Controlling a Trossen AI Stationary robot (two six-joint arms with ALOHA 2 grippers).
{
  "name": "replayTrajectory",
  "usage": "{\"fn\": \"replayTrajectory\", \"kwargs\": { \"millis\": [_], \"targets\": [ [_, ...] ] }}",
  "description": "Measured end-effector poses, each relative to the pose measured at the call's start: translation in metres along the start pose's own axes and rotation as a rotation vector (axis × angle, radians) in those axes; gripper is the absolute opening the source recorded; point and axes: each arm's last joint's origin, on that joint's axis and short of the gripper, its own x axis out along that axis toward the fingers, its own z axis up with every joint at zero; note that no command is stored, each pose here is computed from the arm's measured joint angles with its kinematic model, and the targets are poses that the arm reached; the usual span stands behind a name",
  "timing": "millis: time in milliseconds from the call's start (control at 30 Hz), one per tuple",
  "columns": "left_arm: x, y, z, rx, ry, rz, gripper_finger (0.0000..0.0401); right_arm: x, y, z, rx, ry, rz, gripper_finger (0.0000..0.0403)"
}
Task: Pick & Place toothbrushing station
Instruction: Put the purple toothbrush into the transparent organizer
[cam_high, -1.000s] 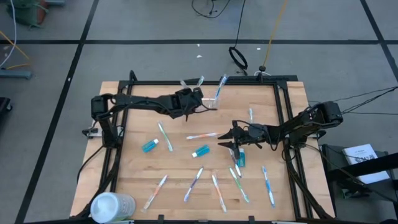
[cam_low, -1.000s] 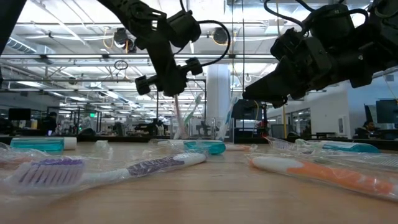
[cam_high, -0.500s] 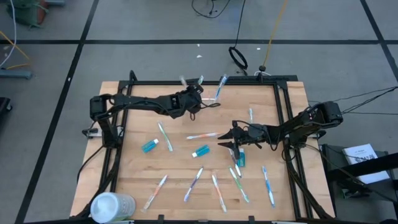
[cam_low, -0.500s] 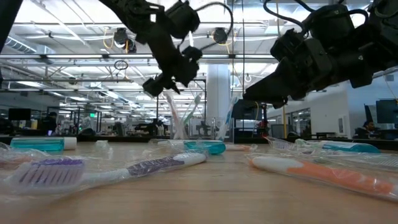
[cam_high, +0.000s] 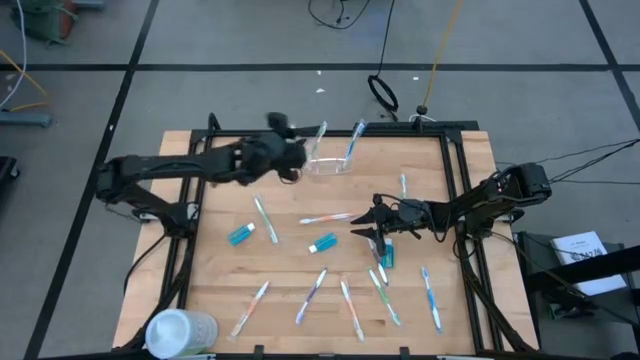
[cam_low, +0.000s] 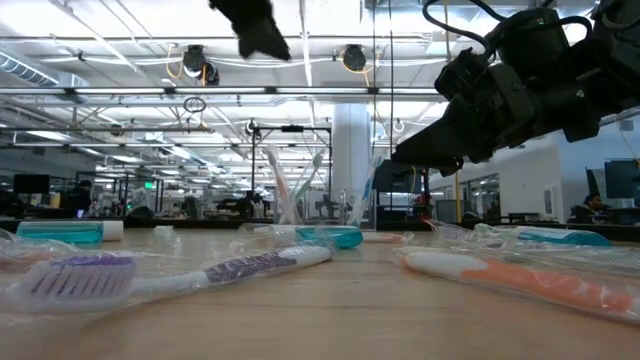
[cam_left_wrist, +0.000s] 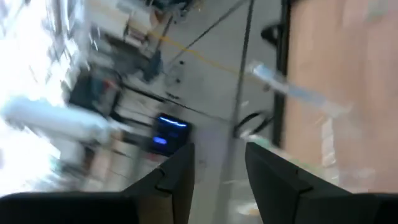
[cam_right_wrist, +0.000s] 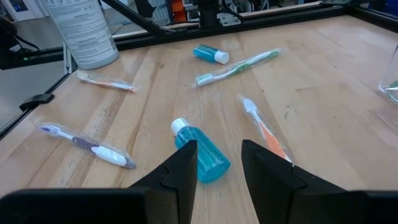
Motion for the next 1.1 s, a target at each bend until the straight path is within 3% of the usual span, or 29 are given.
{"fn": "replayTrajectory", "kwargs": {
  "millis": [133,300,400,533,667,833,933,1000,1100],
  "targets": [
    [-0.034,0.016,-0.015,-0.296,-0.011,-0.145,0.0147,0.0,0.0,0.0,0.023,0.0,-0.003,0.0116],
    [-0.07,0.026,-0.043,-0.454,0.046,-0.397,0.0147,0.0,0.002,0.0,0.025,-0.009,-0.046,0.0116],
    [-0.087,0.027,-0.06,-0.523,0.088,-0.478,0.0147,0.0,0.004,-0.001,0.022,-0.01,-0.052,0.0116],
    [-0.099,0.015,-0.085,-0.6,0.037,-0.455,0.0147,0.0,0.004,0.0,0.023,-0.012,-0.049,0.0116],
    [-0.1,-0.013,-0.115,-0.658,-0.007,-0.439,0.0147,0.0,0.004,0.0,0.056,-0.022,-0.065,0.0116],
    [-0.088,-0.048,-0.135,-0.782,-0.142,-0.437,0.0147,-0.001,-0.001,0.002,0.119,-0.066,-0.205,0.0116],
    [-0.081,-0.062,-0.139,-0.789,-0.242,-0.448,0.0147,-0.003,-0.009,0.014,0.172,-0.214,-0.318,0.0116],
    [-0.079,-0.066,-0.139,-0.792,-0.318,-0.443,0.0147,-0.005,-0.013,0.025,0.197,-0.325,-0.3,0.0116],
    [-0.078,-0.067,-0.138,-0.788,-0.374,-0.446,0.0147,-0.004,-0.011,0.041,0.12,-0.414,-0.168,0.0116]
  ]
}}
